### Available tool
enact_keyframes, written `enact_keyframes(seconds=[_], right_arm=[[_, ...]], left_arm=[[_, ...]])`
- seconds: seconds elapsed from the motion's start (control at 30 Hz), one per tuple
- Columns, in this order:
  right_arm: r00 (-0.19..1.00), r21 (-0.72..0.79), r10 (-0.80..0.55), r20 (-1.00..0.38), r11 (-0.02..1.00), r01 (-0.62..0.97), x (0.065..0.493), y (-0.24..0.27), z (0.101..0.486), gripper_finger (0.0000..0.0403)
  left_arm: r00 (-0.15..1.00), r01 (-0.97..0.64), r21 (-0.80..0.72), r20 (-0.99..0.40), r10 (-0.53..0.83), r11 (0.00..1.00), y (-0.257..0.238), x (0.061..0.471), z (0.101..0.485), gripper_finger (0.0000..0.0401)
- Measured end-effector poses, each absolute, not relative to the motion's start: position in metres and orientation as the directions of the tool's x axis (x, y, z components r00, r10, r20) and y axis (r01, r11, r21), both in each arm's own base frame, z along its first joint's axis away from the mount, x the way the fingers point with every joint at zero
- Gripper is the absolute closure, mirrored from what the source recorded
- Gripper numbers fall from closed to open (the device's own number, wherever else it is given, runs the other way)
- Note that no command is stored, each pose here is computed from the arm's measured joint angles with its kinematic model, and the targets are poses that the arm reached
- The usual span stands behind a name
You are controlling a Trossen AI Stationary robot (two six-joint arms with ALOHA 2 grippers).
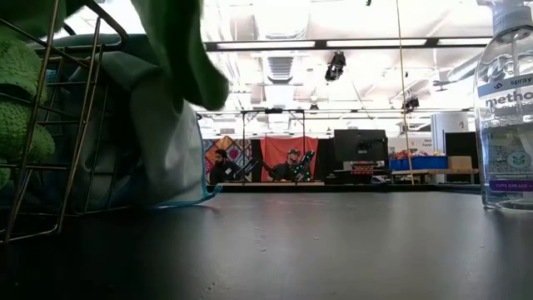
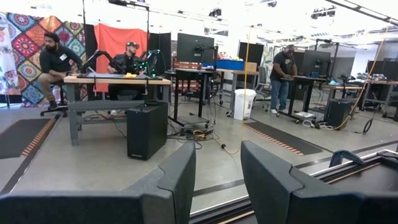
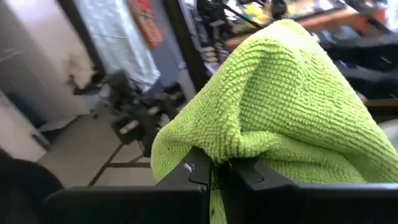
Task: Sort microfiber towel by color & place in baskets
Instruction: Put the green towel into the bottom wire basket
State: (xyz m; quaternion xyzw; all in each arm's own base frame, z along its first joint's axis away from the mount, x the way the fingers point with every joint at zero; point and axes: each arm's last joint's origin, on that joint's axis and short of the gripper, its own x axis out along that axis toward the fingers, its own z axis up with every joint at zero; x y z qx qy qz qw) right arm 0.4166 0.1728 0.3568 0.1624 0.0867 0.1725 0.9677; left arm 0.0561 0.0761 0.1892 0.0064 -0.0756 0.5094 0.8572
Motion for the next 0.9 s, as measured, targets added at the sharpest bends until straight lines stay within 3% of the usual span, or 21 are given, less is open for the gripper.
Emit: enact_keyframes(seconds=[0.23,0.53,0.77,0.9], right_arm=[[0.911,0.242,0.409,-0.048,0.890,-0.387,0.431,0.180,0.370,0.0392],[0.827,0.192,0.561,0.032,0.809,-0.556,0.456,0.196,0.385,0.0392],[0.818,0.159,0.575,-0.026,0.810,-0.564,0.475,0.204,0.387,0.0392],[0.818,0.139,0.575,0.020,0.808,-0.572,0.483,0.207,0.386,0.0392]], left_arm=[[0.470,-0.874,-0.066,0.136,0.872,0.481,0.076,0.056,0.189,0.0288],[0.470,-0.874,-0.066,0.136,0.872,0.481,0.076,0.056,0.189,0.0288],[0.470,-0.874,-0.066,0.136,0.872,0.481,0.076,0.056,0.189,0.0288],[0.470,-0.874,-0.066,0.137,0.872,0.481,0.076,0.056,0.189,0.0288]])
